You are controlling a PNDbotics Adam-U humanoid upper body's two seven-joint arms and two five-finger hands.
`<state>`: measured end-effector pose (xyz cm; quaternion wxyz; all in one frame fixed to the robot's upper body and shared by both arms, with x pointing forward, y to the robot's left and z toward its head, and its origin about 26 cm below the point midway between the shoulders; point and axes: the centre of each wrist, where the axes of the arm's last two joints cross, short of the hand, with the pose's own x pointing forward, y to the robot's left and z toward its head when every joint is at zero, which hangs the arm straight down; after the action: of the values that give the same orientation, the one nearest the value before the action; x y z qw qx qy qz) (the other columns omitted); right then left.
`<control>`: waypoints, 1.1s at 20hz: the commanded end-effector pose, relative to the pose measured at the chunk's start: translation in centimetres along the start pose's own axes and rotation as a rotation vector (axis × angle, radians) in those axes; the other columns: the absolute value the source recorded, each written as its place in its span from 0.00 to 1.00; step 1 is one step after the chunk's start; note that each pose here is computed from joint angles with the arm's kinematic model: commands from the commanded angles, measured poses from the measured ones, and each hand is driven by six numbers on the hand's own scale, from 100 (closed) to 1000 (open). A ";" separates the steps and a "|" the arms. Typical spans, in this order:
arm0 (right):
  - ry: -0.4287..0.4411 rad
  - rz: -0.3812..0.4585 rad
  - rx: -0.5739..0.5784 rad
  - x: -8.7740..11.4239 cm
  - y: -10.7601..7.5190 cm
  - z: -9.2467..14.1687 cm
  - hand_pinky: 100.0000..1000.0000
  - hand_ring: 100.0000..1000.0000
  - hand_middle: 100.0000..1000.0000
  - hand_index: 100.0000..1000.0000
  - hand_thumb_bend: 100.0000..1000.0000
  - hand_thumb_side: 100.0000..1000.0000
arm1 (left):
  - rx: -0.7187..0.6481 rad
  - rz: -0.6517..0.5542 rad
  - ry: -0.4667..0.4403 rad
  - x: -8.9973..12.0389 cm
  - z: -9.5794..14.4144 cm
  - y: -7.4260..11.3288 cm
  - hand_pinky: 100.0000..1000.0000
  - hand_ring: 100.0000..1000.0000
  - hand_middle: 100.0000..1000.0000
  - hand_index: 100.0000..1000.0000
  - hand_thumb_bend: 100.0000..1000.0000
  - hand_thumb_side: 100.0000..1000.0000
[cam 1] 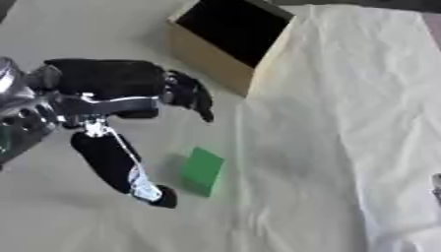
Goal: Pick up objects on the table and place them in the box.
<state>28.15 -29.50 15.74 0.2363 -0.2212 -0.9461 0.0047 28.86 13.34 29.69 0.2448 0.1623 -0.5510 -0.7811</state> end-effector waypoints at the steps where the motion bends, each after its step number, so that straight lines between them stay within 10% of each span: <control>1: -0.018 -0.004 0.007 0.3 -0.2 -0.4 0.78 0.68 0.61 0.80 0.00 0.69 | 0.007 0.008 0.033 0.6 0.0 0.2 0.75 0.81 0.88 0.85 0.54 0.25; 22: -0.004 -0.029 0.002 0.4 0.4 -0.3 0.78 0.67 0.60 0.80 0.00 0.71 | -0.035 0.037 0.185 0.8 -1.4 -2.1 0.77 0.86 0.91 0.88 0.61 0.17</control>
<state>28.20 -29.00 15.53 0.2454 -0.2094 -0.9465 0.0000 28.66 12.29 26.62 0.3023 0.2069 -0.5173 -0.7734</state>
